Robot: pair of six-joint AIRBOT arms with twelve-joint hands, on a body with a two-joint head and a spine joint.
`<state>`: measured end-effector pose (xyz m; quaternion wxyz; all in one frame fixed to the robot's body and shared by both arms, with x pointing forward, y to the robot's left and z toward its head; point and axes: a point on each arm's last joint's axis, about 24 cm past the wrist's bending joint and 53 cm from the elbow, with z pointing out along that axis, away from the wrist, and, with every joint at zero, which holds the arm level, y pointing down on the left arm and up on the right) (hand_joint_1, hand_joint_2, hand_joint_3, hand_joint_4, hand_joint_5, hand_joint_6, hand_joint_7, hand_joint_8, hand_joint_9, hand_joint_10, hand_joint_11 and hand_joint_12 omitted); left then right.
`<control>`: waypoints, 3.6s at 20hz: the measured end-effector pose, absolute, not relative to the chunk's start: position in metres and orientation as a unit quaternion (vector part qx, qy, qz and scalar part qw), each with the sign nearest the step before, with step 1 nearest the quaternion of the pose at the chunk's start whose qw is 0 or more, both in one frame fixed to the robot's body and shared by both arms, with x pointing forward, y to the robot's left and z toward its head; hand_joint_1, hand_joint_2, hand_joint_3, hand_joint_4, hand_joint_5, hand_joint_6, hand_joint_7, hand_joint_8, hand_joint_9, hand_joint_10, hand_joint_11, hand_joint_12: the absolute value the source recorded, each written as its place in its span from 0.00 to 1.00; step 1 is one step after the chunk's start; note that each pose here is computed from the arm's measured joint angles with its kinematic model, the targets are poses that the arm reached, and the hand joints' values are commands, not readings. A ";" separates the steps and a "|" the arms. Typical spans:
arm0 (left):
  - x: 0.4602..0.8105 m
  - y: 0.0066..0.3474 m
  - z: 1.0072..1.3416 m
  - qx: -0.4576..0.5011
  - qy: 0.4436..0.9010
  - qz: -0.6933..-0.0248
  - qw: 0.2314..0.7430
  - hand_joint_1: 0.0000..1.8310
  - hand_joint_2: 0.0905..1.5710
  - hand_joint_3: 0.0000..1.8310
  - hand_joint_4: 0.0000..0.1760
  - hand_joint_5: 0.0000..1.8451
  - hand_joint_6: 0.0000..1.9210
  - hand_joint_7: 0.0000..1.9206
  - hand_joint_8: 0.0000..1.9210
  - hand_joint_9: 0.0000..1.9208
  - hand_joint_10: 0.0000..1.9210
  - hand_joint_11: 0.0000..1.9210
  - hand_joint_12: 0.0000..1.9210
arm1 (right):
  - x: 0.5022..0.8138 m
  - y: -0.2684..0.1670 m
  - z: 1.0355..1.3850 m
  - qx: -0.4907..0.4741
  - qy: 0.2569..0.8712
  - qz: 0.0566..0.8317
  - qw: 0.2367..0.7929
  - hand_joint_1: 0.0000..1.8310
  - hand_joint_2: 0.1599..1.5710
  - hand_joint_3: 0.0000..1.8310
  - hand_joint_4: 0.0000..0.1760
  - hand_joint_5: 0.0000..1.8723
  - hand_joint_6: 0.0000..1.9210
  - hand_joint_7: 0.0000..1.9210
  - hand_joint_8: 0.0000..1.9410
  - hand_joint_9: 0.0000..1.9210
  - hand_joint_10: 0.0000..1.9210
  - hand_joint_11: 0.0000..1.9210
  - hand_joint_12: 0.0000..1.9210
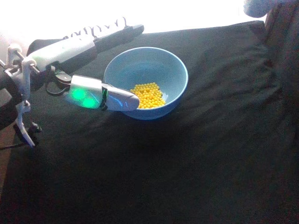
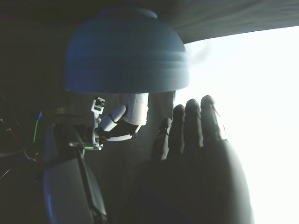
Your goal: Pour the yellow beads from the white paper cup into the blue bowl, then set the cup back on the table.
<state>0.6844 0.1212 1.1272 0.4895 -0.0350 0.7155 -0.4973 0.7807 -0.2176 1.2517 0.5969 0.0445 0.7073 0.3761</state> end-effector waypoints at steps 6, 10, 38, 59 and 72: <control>0.684 0.120 1.126 -0.036 0.715 -0.499 0.488 0.33 0.50 0.00 0.30 0.00 0.00 0.06 0.00 0.03 0.00 0.00 0.00 | 0.777 -0.198 1.212 0.031 0.734 0.372 0.568 0.69 0.65 0.00 0.00 0.65 0.31 0.47 0.56 0.35 0.55 0.20 0.89; 0.684 0.120 1.126 -0.037 0.715 -0.499 0.488 0.33 0.49 0.00 0.24 0.00 0.00 0.05 0.00 0.02 0.00 0.00 0.00 | 0.777 -0.198 1.182 0.037 0.755 0.356 0.549 0.67 0.68 0.00 0.00 0.60 0.33 0.38 0.70 0.23 0.74 0.13 0.99; 0.685 0.123 1.121 -0.044 0.715 -0.500 0.487 0.34 0.50 0.00 0.39 0.00 0.00 0.05 0.00 0.03 0.00 0.00 0.00 | 0.773 -0.196 1.135 0.063 0.772 0.367 0.516 0.55 0.72 0.00 0.52 0.46 0.62 0.21 0.69 0.07 0.91 0.00 1.00; 0.689 0.128 1.122 -0.047 0.714 -0.497 0.491 0.35 0.52 0.00 0.27 0.00 0.00 0.04 0.00 0.02 0.00 0.00 0.00 | 0.768 -0.200 1.145 0.063 0.765 0.377 0.519 0.44 0.30 0.00 1.00 0.00 0.00 0.00 0.00 0.00 0.00 0.00 0.00; 0.695 0.175 1.169 -0.077 0.680 -0.492 0.538 0.41 0.45 0.00 0.59 0.03 0.00 0.09 0.00 0.07 0.01 0.05 0.02 | 0.716 -0.234 1.215 0.109 0.659 0.494 0.556 0.60 0.42 0.00 0.16 0.21 0.01 0.17 0.00 0.11 0.00 0.02 0.05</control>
